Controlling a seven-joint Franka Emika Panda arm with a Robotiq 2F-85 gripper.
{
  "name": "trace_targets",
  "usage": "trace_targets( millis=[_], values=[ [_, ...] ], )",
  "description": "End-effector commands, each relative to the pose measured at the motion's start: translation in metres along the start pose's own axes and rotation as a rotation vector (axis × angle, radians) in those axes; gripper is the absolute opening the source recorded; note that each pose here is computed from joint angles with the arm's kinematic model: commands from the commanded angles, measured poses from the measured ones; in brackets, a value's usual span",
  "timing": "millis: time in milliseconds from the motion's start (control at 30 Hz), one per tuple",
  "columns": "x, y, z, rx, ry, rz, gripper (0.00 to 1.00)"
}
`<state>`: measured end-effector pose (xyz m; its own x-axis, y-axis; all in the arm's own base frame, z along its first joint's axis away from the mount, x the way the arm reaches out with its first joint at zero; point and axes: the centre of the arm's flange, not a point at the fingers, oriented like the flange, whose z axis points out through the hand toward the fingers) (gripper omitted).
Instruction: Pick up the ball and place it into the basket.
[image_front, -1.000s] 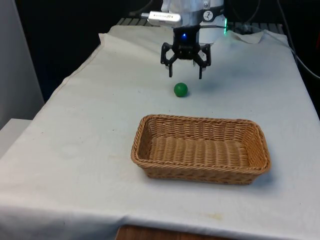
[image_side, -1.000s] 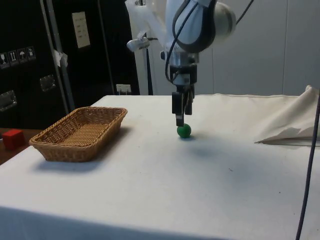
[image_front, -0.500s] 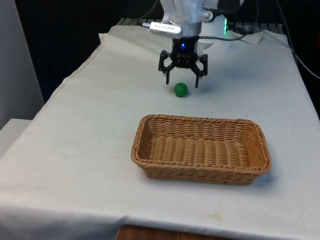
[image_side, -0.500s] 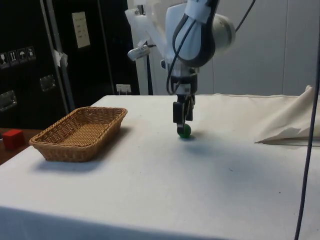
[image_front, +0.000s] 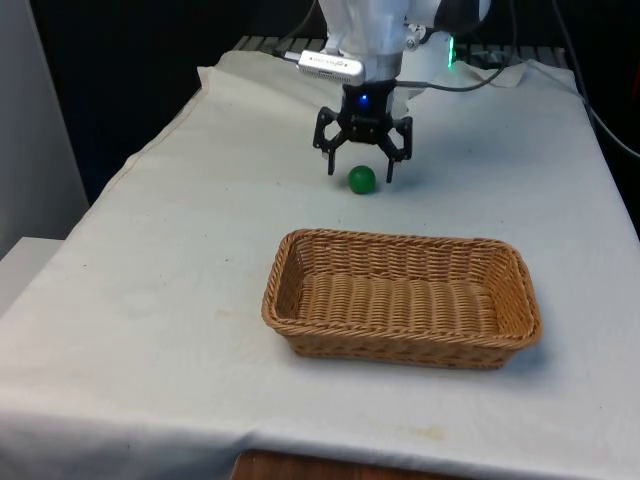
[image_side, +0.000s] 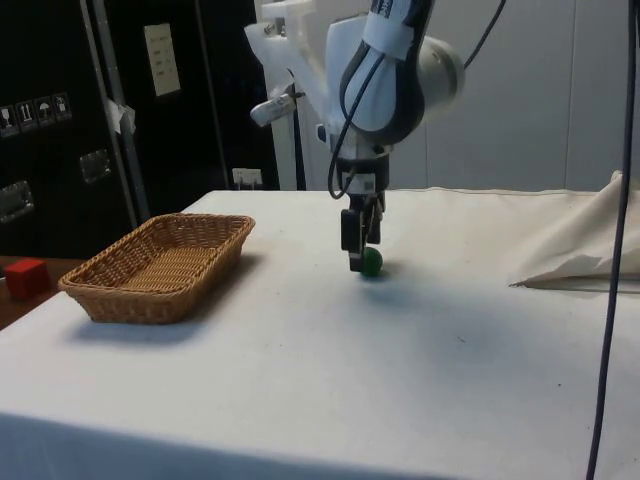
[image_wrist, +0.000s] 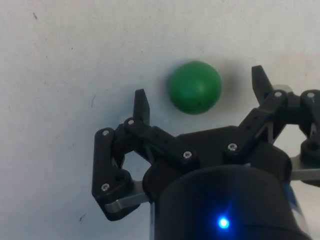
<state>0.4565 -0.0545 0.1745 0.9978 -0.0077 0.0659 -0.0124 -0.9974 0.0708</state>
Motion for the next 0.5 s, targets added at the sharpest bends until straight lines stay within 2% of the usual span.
trace_targets(
  millis=[0,67,100,233,300,333,367,433,467],
  values=[
    [0.0007,-0.002,-0.0009,0.003,0.014,0.001,1.0],
    [-0.0001,0.0002,0.0008,-0.002,0.001,0.0,1.0],
    [0.0004,-0.0013,0.0,0.001,0.013,0.001,1.0],
    [0.0006,-0.0017,0.0004,0.0,0.013,0.001,0.63],
    [0.0005,-0.0017,0.0008,-0.001,0.012,0.0,0.42],
    [0.0005,-0.0017,0.0008,-0.001,0.012,0.0,0.28],
    [-0.0002,-0.0001,0.0015,-0.004,0.001,-0.001,0.19],
    [0.0006,-0.0017,0.0007,-0.001,0.013,0.0,0.02],
    [0.0006,-0.0017,0.0007,-0.001,0.013,0.0,0.01]
  ],
)
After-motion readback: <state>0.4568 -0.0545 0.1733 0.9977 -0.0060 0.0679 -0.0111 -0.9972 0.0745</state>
